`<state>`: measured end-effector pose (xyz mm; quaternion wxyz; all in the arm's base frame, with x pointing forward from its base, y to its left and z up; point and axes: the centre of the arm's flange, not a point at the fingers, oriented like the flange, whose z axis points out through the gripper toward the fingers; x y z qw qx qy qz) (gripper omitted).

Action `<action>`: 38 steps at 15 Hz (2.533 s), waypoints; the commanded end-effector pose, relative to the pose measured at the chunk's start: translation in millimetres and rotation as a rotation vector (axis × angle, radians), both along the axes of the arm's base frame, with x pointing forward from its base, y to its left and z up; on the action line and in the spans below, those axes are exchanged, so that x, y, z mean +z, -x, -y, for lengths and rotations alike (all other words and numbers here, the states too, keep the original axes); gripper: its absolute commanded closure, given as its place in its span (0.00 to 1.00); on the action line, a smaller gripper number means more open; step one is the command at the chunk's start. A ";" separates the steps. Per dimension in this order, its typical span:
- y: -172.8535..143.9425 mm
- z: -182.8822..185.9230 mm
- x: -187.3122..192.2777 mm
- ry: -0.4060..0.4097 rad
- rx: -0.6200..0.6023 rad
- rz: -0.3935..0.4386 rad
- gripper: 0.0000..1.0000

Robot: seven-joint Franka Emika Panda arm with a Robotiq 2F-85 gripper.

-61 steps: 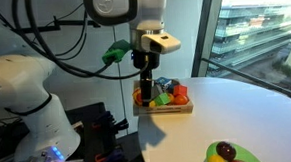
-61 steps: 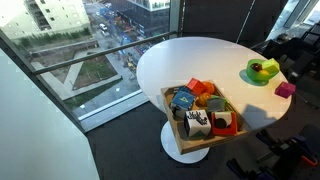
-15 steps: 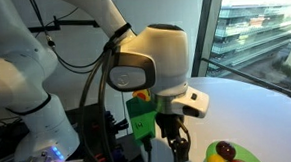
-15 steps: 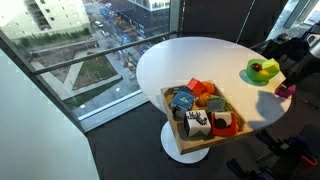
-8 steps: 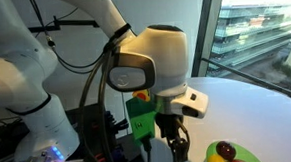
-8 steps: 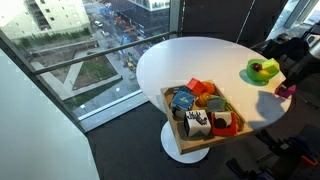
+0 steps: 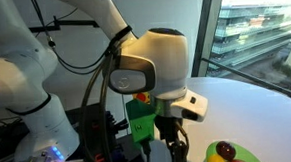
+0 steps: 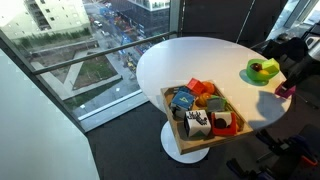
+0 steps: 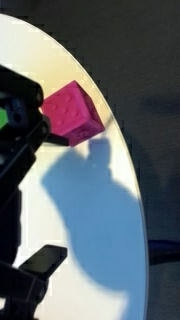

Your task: Put the pink block in the box

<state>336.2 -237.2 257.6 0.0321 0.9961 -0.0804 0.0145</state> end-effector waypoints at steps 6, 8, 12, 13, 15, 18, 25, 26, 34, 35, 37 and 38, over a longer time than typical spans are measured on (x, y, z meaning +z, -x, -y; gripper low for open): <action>-3.7 35.1 -14.9 0.032 -0.033 0.031 0.00; -4.5 41.6 -21.1 0.044 -0.038 0.047 0.00; -6.8 52.4 -32.5 0.058 -0.040 0.065 0.00; -7.3 55.2 -35.2 0.060 -0.039 0.066 0.00; -8.3 60.6 -39.3 0.063 -0.038 0.071 0.00; -10.2 69.7 -44.4 0.068 -0.033 0.076 0.00; -11.8 92.3 -51.2 0.069 -0.032 0.066 0.00; -11.2 94.4 -52.9 0.064 -0.030 0.066 0.00; -10.3 98.2 -60.7 0.021 -0.047 0.074 0.34; -10.9 98.1 -59.7 0.023 -0.051 0.075 0.44; -12.3 96.9 -55.7 0.025 -0.052 0.079 0.59; -12.6 95.3 -52.6 0.028 -0.052 0.081 0.64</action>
